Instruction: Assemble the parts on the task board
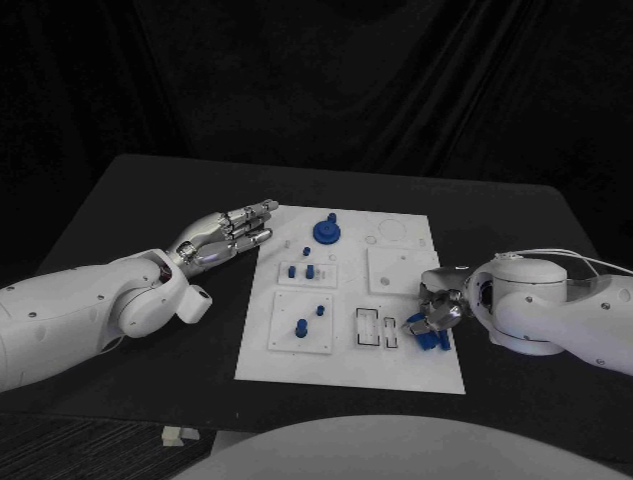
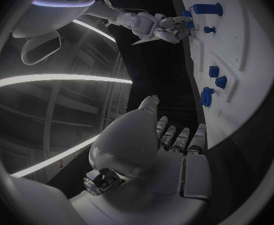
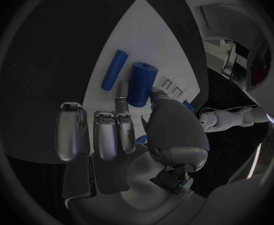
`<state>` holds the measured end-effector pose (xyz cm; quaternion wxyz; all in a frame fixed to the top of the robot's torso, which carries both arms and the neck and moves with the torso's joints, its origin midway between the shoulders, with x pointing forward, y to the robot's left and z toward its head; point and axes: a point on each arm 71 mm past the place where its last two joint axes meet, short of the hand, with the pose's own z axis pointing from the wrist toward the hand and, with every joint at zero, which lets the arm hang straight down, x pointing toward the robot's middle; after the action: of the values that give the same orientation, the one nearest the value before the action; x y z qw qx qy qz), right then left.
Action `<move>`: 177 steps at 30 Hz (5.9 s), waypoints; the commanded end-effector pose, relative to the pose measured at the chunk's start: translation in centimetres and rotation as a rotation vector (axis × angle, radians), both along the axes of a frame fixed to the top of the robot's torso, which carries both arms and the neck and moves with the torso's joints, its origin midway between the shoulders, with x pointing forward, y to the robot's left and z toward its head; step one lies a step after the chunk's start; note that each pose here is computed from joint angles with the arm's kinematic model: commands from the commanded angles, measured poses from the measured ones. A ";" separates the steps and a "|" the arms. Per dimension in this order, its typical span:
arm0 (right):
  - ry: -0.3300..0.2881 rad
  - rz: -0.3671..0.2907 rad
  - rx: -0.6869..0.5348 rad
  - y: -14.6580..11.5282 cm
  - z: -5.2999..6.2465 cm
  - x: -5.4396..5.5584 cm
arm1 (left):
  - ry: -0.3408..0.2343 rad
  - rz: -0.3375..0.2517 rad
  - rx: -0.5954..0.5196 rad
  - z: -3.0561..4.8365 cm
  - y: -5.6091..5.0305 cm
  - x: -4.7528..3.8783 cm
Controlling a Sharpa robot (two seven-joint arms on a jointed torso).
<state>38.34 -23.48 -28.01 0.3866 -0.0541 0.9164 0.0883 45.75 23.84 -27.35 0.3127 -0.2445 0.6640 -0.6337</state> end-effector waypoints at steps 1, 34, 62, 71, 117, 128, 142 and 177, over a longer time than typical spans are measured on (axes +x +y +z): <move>0.020 -0.021 0.012 -0.1 -0.5 -0.2 | 0.005 -0.011 -0.017 0.01 -0.2 -0.11; 0.200 -0.325 0.347 1.6 1.2 -0.1 | 0.016 -0.016 -0.012 -0.22 -0.3 -0.06; 0.265 -0.285 0.312 4.2 -0.7 -0.1 | 0.030 -0.031 -0.013 -0.35 -0.7 -0.09; 0.286 -0.271 0.297 4.4 -0.8 -0.3 | 0.033 -0.033 -0.012 -0.37 -0.7 -0.11; 0.139 -0.292 0.388 2.6 1.4 0.1 | 0.050 -0.034 -0.002 -0.70 -0.4 -0.10; 0.094 -0.310 0.399 1.6 2.8 0.3 | 0.055 -0.031 0.003 -0.77 -0.3 -0.09; -0.078 -0.160 0.525 1.7 4.3 0.8 | 0.055 -0.029 0.005 -0.76 -0.3 -0.15; -0.486 0.194 0.324 3.4 1.6 -4.8 | 0.066 -0.026 0.003 -1.00 0.5 -0.53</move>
<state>33.44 -19.94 -26.44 0.5722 -0.1005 0.7698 0.2644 45.33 24.54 -28.43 0.2894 -0.2564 0.6833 -0.6194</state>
